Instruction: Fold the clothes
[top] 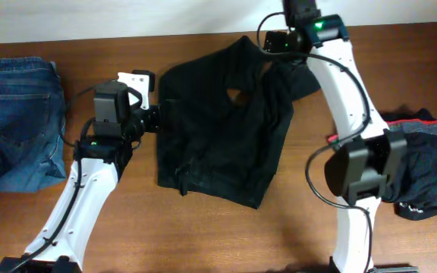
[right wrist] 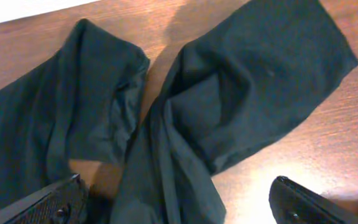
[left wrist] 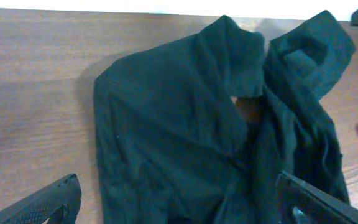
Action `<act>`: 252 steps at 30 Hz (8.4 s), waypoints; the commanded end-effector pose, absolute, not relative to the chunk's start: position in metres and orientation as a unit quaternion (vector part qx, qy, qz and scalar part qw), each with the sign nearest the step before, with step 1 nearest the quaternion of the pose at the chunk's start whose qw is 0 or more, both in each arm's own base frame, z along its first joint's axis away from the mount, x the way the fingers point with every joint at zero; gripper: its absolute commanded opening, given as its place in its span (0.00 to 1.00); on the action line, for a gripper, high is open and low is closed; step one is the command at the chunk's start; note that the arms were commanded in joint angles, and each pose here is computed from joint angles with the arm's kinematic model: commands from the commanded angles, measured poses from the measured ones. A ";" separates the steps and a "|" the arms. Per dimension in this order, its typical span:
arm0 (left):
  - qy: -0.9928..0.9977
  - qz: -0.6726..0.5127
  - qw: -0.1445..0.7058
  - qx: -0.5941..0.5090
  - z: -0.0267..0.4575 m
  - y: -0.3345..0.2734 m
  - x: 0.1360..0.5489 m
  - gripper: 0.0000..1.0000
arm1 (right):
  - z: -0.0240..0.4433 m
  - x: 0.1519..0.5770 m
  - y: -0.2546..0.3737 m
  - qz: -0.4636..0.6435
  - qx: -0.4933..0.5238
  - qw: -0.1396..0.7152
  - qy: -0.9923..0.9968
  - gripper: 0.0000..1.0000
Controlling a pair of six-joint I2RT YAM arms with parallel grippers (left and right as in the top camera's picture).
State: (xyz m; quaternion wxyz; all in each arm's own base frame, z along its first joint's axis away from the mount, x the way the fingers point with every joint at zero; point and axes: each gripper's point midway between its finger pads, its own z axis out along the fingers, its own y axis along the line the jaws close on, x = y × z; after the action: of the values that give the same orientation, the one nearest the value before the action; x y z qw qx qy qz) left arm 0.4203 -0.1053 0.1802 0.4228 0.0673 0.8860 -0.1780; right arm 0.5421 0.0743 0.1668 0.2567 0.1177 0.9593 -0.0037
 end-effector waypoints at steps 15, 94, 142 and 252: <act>0.890 -0.170 0.418 0.070 0.180 -0.102 0.421 0.99 | 0.067 0.587 0.045 -0.033 0.194 0.250 0.948 0.72; 0.900 -0.224 0.360 0.105 0.155 -0.127 0.404 0.99 | 0.161 0.475 -0.039 0.099 0.136 0.064 0.984 0.99; 0.975 -0.160 0.024 0.153 0.016 -0.125 0.291 0.89 | 0.222 0.468 0.037 0.086 0.017 0.133 0.987 0.99; 0.988 -0.052 -0.028 0.141 0.057 -0.097 0.368 0.60 | 0.125 0.476 0.012 0.195 0.011 0.071 0.978 0.99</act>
State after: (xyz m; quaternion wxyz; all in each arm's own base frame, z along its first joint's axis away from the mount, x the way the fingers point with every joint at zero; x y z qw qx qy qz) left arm 0.3769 -0.0933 0.0633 -0.0132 0.1231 0.9906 -0.0579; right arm 0.4794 -0.0039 0.1275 0.0658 0.0574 0.9883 0.1248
